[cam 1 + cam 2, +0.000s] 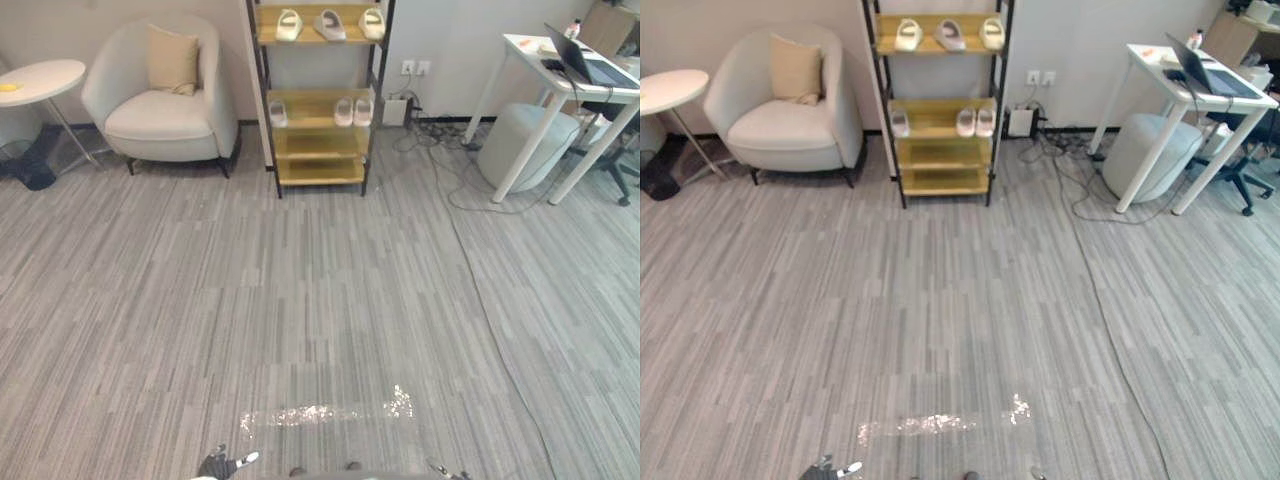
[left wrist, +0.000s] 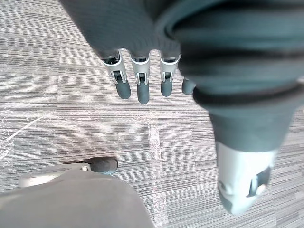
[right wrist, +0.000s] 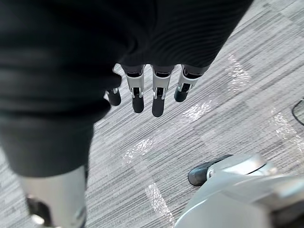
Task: Organize the slippers on the shoe rack
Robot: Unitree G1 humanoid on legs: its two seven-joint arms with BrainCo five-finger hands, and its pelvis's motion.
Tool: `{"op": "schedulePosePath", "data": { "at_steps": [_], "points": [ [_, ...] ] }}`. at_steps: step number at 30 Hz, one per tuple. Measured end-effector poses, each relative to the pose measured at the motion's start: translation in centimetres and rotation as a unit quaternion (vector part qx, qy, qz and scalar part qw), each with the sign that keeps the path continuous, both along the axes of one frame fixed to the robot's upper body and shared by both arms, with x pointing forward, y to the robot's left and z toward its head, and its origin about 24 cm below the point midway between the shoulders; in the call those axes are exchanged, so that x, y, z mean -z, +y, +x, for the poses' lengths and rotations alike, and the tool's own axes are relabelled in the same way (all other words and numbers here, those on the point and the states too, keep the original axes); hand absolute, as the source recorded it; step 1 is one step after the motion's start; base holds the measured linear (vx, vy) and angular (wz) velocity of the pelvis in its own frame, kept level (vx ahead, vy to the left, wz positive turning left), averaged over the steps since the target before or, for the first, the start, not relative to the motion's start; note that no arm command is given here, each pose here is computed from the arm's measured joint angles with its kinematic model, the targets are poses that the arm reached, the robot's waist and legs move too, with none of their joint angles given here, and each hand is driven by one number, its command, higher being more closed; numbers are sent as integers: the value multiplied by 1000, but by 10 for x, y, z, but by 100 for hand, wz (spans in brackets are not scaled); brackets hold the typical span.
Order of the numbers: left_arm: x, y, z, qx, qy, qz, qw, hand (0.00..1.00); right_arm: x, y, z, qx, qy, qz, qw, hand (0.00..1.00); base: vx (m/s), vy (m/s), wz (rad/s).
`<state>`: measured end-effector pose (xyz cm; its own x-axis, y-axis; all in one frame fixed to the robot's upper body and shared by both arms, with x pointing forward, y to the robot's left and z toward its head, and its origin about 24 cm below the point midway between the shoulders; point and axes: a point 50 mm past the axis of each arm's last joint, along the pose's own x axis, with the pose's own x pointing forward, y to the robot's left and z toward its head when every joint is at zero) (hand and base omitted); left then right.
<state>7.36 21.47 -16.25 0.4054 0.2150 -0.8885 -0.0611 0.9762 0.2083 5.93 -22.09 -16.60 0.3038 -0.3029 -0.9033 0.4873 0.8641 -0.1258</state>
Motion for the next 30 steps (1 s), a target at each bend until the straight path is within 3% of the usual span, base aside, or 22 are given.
{"op": "schedulePosePath", "data": {
  "at_steps": [30],
  "points": [
    [-1, 1, 6, 45, 2, 12, 999, 0, -2, 6, 17, -61, -12, -9, 998, 0, -14, -1, 0]
  ]
}}
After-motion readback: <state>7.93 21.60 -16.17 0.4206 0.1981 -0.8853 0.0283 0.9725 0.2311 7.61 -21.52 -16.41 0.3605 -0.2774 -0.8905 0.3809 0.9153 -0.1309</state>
